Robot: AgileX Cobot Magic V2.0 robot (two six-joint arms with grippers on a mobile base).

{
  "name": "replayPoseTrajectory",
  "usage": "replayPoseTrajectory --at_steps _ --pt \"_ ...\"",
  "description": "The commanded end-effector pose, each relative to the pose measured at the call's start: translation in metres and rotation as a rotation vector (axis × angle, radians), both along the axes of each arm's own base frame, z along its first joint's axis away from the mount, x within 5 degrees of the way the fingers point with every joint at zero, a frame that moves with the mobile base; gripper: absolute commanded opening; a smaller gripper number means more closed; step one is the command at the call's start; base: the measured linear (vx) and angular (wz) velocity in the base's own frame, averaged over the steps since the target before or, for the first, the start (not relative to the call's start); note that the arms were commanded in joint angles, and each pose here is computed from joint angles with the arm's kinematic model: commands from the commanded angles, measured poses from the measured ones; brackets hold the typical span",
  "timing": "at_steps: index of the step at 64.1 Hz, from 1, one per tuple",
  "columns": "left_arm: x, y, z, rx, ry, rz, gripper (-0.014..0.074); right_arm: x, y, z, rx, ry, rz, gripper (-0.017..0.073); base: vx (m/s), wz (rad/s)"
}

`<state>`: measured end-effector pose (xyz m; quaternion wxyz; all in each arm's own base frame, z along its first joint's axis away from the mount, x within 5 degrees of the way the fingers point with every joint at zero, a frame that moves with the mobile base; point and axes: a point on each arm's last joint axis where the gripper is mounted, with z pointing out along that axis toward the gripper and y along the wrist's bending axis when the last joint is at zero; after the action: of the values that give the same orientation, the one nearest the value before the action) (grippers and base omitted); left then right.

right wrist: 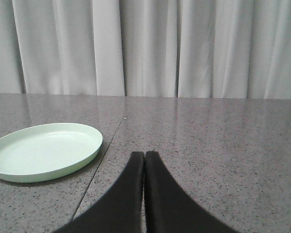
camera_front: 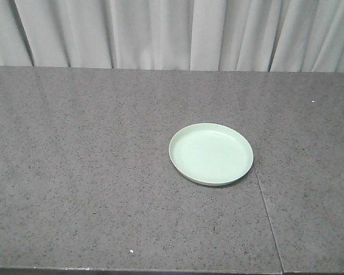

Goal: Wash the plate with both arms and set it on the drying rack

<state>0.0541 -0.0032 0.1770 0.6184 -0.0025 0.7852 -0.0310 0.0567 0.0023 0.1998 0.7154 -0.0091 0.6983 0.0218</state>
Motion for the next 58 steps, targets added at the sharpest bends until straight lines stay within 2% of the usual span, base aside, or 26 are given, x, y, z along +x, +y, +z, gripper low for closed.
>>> replayPoseTrajectory --at_steps 1,11,16,21,22,23,27,28,29,37,39,44,47,53,58 --pt "0.0 0.0 0.016 -0.013 -0.109 -0.001 -0.0006 -0.001 0.001 0.006 -0.005 -0.073 0.005 -0.0004 0.0 0.0" --pt "0.0 0.0 0.016 -0.013 -0.109 -0.001 -0.0006 -0.001 0.001 0.006 0.0 -0.075 0.005 -0.0004 0.0 0.0" --pt "0.0 0.0 0.016 -0.013 -0.109 -0.001 -0.0006 -0.001 0.001 0.007 0.054 -0.083 0.008 -0.0004 0.0 0.0" --pt "0.0 0.0 0.016 -0.013 -0.109 -0.001 -0.0006 -0.001 0.0 0.008 0.15 -0.089 0.013 -0.0004 0.0 0.0" --pt "0.0 0.0 0.016 -0.013 -0.109 -0.001 -0.0006 -0.001 0.0 0.009 0.213 -0.093 0.016 -0.0004 0.0 0.0" --pt "0.0 0.0 0.016 -0.013 -0.109 -0.001 -0.0006 -0.001 0.0 0.009 0.231 -0.097 0.017 -0.0004 0.0 0.0" --pt "0.0 0.0 0.016 -0.013 -0.109 -0.001 -0.0006 -0.001 -0.001 0.012 0.382 -0.117 0.022 -0.0004 0.0 0.0" --pt "0.0 0.0 0.016 -0.013 -0.109 -0.001 -0.0006 -0.001 -0.001 0.012 0.393 -0.12 0.022 -0.0004 0.0 0.0" --pt "0.0 0.0 0.016 -0.013 -0.109 -0.001 -0.0006 -0.002 -0.002 0.013 0.434 -0.132 0.023 -0.0004 0.0 0.0" --pt "0.0 0.0 0.016 -0.013 -0.109 -0.001 -0.0006 -0.003 -0.005 0.02 0.574 -0.214 0.019 -0.0004 0.0 0.0" --pt "0.0 0.0 0.016 -0.013 -0.109 -0.001 -0.0006 -0.004 -0.006 0.023 0.593 -0.222 0.02 -0.0004 0.0 0.0" --pt "0.0 0.0 0.016 -0.013 -0.109 -0.001 -0.0006 -0.005 -0.005 0.032 0.601 -0.228 0.033 -0.0004 0.0 0.0" --pt "0.0 0.0 0.016 -0.013 -0.109 -0.001 -0.0006 -0.007 -0.003 0.04 0.577 -0.212 0.046 -0.0004 0.0 0.0" --pt "0.0 0.0 0.016 -0.013 -0.109 -0.001 -0.0006 -0.01 0.0 0.064 0.495 -0.166 0.064 0.0001 0.0 0.0" --pt "0.0 0.0 0.016 -0.013 -0.109 -0.001 -0.0006 -0.009 0.002 0.082 0.403 -0.098 0.057 0.002 0.0 0.0"
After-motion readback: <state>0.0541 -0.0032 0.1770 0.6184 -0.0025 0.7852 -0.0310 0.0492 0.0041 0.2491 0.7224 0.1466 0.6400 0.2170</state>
